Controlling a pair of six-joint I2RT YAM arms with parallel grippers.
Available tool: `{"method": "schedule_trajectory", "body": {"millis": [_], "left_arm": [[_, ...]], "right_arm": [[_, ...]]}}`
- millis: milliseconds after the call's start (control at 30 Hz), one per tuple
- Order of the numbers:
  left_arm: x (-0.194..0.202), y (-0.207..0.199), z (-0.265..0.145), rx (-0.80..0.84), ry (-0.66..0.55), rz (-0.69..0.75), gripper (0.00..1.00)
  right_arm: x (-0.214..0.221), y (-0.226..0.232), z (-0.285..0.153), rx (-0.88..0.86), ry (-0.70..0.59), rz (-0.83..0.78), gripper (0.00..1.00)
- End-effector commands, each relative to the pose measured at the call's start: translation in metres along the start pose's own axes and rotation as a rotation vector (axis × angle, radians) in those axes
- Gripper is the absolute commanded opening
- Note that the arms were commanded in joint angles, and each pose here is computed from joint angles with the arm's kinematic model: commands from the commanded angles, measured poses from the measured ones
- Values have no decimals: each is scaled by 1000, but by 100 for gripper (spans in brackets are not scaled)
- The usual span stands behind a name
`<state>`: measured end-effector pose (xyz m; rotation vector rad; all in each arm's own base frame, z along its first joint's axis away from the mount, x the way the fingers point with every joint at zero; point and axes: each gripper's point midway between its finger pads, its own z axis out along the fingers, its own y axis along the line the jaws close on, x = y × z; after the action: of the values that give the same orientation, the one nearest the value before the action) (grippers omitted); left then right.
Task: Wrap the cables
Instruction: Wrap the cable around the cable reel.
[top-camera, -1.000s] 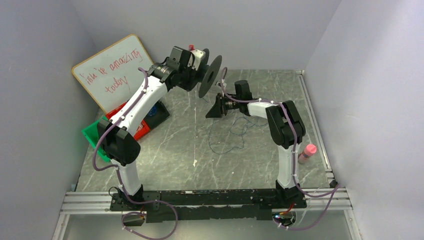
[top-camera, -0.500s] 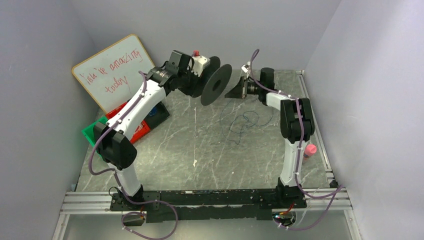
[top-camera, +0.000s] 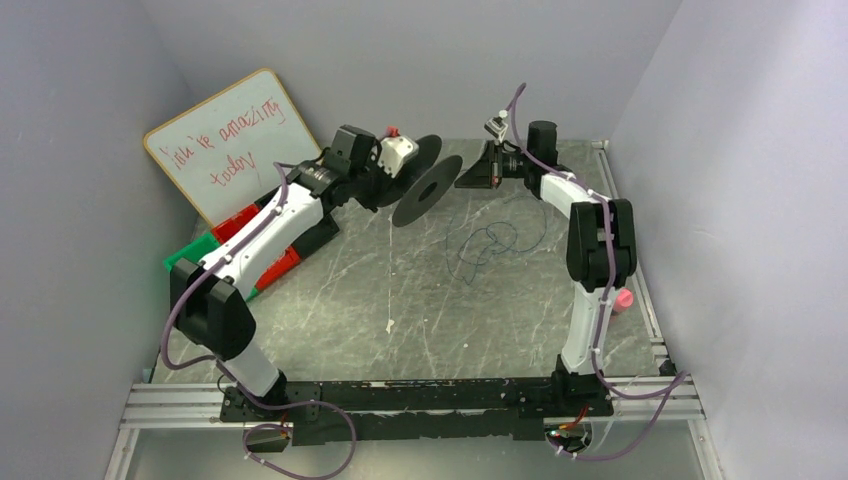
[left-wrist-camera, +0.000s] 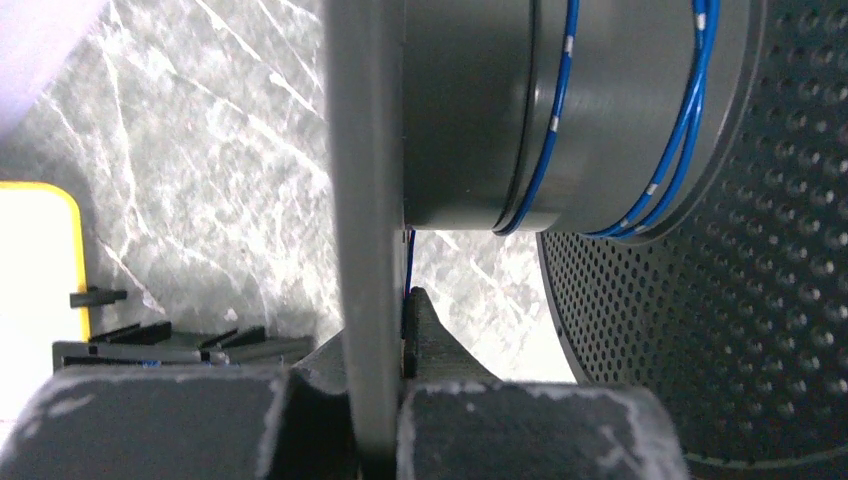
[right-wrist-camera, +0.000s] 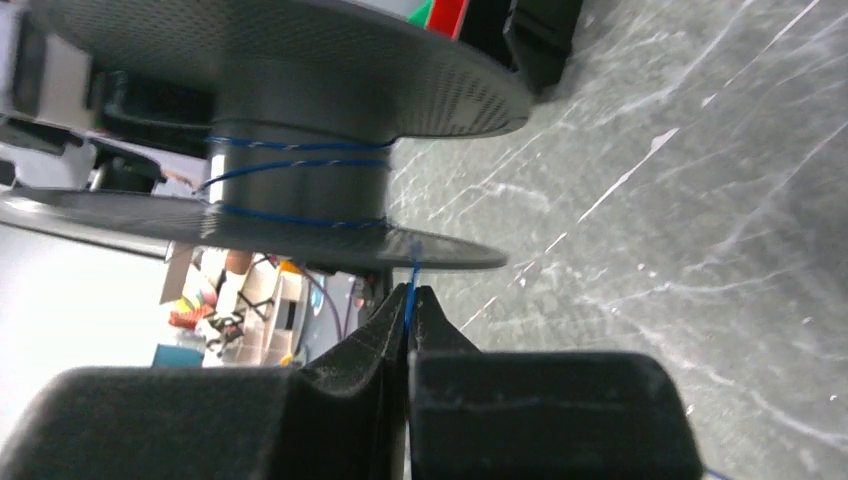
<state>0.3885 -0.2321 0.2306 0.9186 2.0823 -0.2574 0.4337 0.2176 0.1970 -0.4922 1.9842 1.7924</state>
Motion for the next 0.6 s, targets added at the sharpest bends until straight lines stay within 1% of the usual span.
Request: {"method": "schedule_trajectory", "body": {"millis": [0,33,67,133,200,300,433,567], "left_arm": [[-8,15,-21,-86,-71,50,2],[-5,13,-19,-85,-71,53,2],[-2,13,-17,-88,-66,56,2],[3,14,-14,-97,-54,59,2],[6,16,-11,-113,-51,56,2],[8,15,-5,-118,-50,40,2],[12,25,2,-192,-16,-7,2],[15,30,7,-229,-2,-44,2]], "right_arm": [[-22,70,-20,-103,-46,-180,5],[-19,76,-20,-122,-38,-166,5],[-17,84,-21,-142,-36,-198,6],[-12,95,-24,-169,-10,-210,6],[-9,96,-25,-168,14,-162,7],[-8,96,-23,-175,-2,-158,6],[-14,100,-22,-172,-27,-111,5],[-23,100,-20,-122,-89,-57,3]]}}
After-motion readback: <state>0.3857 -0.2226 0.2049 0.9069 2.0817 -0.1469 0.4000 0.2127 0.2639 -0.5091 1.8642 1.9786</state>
